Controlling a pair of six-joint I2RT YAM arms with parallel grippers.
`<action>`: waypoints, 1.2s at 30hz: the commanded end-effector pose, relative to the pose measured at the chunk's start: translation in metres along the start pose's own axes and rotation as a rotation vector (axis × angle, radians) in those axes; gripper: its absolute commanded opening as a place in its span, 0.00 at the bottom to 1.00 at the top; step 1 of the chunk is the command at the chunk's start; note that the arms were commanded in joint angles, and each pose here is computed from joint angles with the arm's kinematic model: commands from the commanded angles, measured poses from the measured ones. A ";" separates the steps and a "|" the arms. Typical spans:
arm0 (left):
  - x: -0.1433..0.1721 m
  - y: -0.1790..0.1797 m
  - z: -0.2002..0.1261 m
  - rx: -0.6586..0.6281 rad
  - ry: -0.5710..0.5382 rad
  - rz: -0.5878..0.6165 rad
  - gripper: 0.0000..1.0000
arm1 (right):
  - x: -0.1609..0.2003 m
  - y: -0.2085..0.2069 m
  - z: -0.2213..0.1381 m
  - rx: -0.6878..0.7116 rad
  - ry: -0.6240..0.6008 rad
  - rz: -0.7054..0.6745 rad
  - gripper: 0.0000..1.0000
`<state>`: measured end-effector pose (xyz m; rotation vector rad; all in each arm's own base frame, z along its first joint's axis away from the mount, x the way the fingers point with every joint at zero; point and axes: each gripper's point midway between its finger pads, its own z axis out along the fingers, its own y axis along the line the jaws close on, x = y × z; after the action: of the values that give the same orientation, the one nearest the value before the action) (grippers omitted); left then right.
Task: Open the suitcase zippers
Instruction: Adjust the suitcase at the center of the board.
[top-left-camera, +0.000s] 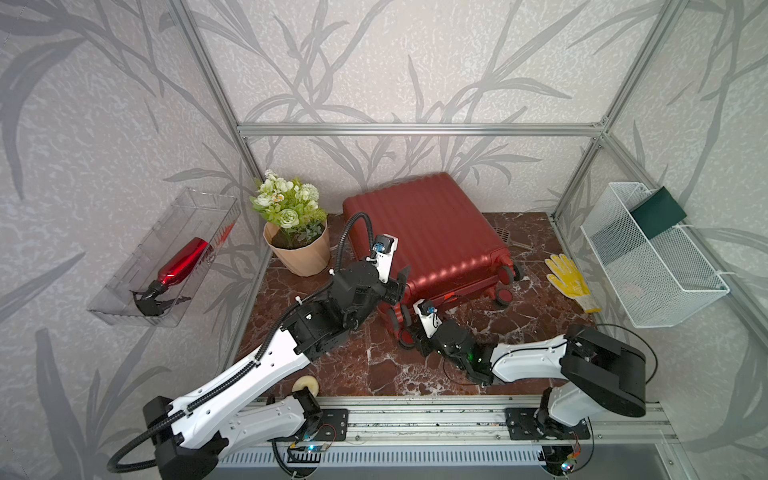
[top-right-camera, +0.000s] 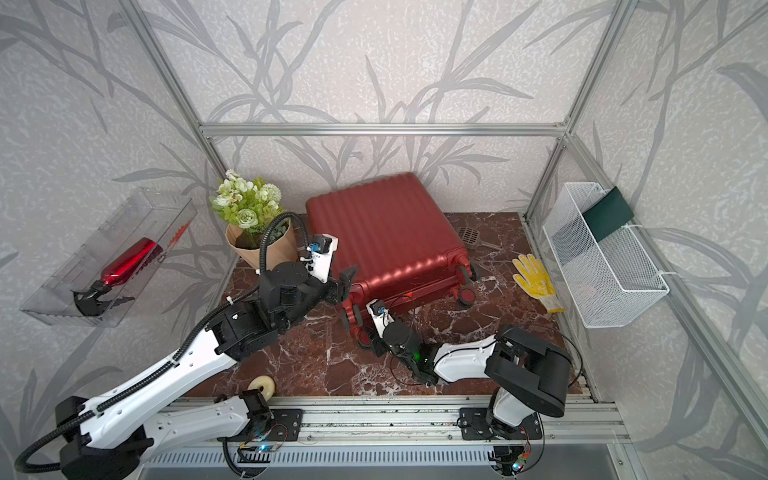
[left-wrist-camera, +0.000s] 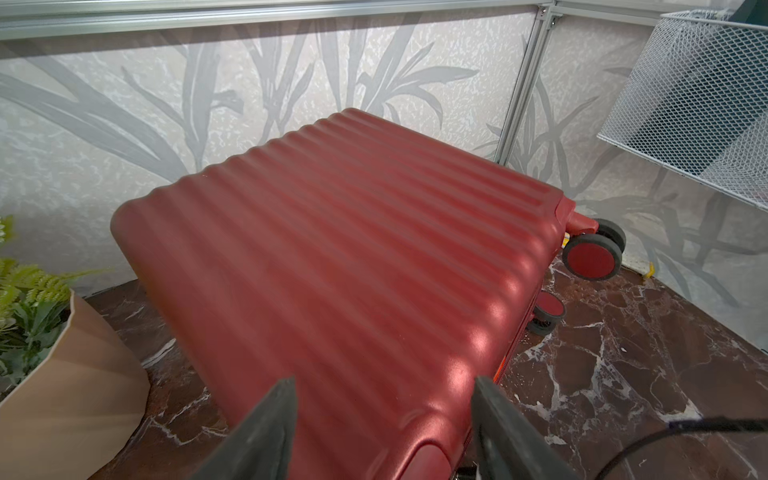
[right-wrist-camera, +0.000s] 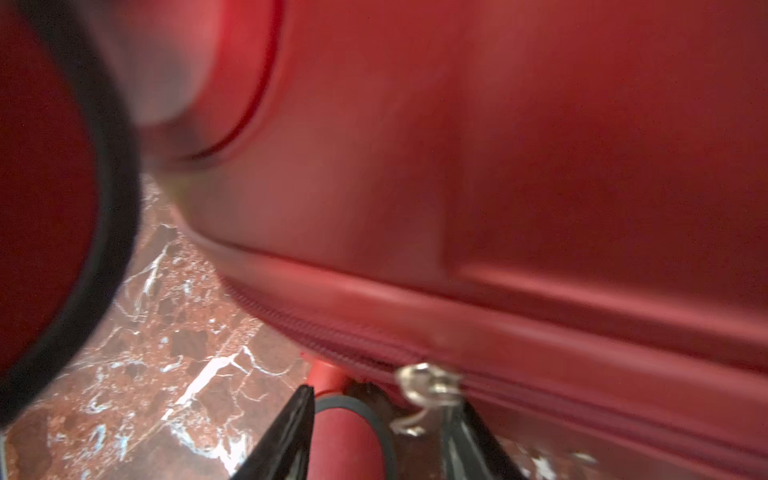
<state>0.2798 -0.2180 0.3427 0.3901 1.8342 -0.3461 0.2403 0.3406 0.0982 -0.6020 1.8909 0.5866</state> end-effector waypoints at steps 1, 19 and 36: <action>-0.016 0.003 0.000 0.010 -0.034 -0.047 0.67 | -0.032 -0.005 0.006 0.010 -0.160 0.057 0.47; -0.015 0.031 0.033 -0.059 -0.018 -0.080 0.67 | -0.050 -0.015 0.022 -0.013 -0.236 0.135 0.33; 0.006 0.071 0.111 -0.106 0.121 -0.176 0.65 | -0.057 -0.005 0.017 -0.074 -0.245 0.133 0.00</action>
<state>0.4004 -0.1964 0.2948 0.1949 2.0081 -0.2905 0.2666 0.3552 0.1095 -0.4914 1.7956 0.7484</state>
